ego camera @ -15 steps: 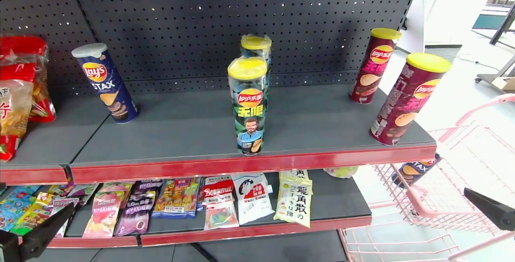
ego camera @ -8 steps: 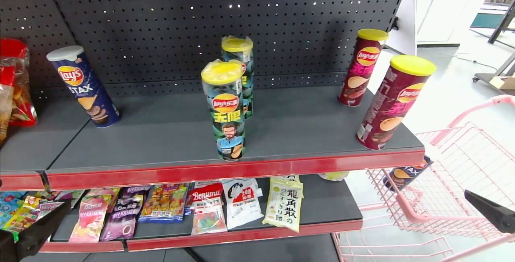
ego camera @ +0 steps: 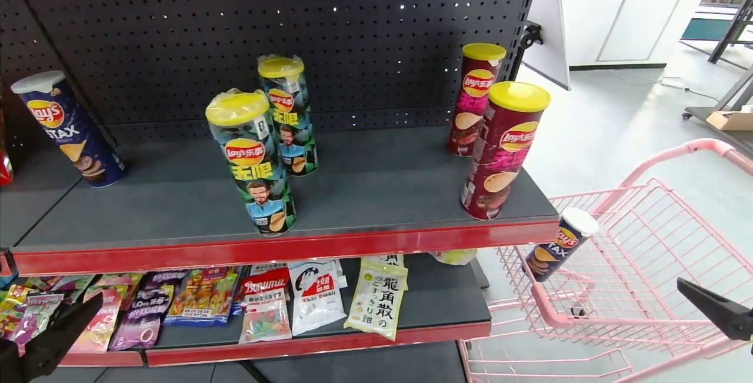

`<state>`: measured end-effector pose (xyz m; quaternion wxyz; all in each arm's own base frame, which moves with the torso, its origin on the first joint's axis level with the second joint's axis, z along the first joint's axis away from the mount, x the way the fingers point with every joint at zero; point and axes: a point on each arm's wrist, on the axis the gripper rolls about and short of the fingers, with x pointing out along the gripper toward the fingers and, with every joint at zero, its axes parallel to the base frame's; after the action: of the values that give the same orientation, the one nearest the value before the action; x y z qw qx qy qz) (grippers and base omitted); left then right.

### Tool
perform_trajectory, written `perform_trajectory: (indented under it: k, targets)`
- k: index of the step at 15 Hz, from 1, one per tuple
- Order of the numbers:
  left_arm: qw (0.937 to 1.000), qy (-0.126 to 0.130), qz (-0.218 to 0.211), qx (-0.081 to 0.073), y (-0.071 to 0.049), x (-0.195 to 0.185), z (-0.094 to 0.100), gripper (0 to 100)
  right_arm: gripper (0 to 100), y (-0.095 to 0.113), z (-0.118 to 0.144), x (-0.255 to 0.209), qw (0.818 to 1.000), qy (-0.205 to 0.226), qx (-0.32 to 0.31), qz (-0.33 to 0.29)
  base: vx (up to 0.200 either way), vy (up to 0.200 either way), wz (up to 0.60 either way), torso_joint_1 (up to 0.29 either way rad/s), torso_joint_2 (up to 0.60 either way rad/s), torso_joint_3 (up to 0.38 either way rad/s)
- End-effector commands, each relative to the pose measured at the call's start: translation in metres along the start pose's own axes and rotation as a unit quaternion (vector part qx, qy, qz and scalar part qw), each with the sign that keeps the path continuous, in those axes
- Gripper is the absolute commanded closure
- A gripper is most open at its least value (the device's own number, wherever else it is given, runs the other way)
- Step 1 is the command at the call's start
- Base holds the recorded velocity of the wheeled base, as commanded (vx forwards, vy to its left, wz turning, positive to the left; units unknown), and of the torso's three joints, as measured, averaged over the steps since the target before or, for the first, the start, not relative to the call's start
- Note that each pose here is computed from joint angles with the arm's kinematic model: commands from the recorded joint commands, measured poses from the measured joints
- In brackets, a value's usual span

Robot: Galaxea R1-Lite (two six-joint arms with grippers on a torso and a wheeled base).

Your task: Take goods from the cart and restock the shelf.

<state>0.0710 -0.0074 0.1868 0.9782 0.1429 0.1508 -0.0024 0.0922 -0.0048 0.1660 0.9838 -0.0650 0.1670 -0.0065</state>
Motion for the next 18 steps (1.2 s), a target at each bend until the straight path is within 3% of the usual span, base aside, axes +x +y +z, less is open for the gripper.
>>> perform_trajectory:
  k: [1,8,13,18]
  targets:
    - [1.0,-0.004,-0.001,0.0,0.0,-0.002,0.0,0,0,0.0,-0.001,0.001,1.0,0.004,-0.001,0.002,0.0,0.0,0.0,0.0,0.0,0.0]
    - [0.9999,-0.012,-0.001,-0.002,0.0,-0.002,0.001,0,0,0.0,-0.002,0.007,1.0,0.015,-0.014,0.001,0.0,0.0,-0.6,0.004,0.0,-0.001]
    - [0.9984,-0.044,-0.034,-0.004,0.0,-0.006,0.003,0,0,-0.001,-0.002,0.009,1.0,0.022,-0.015,-0.002,0.0,0.0,0.0,0.0,0.0,0.0]
    - [0.9977,-0.057,-0.035,-0.007,0.0,-0.014,-0.005,0,0,0.0,-0.005,0.011,0.999,0.031,-0.015,-0.001,0.0,0.0,0.0,-0.08,0.19,0.104]
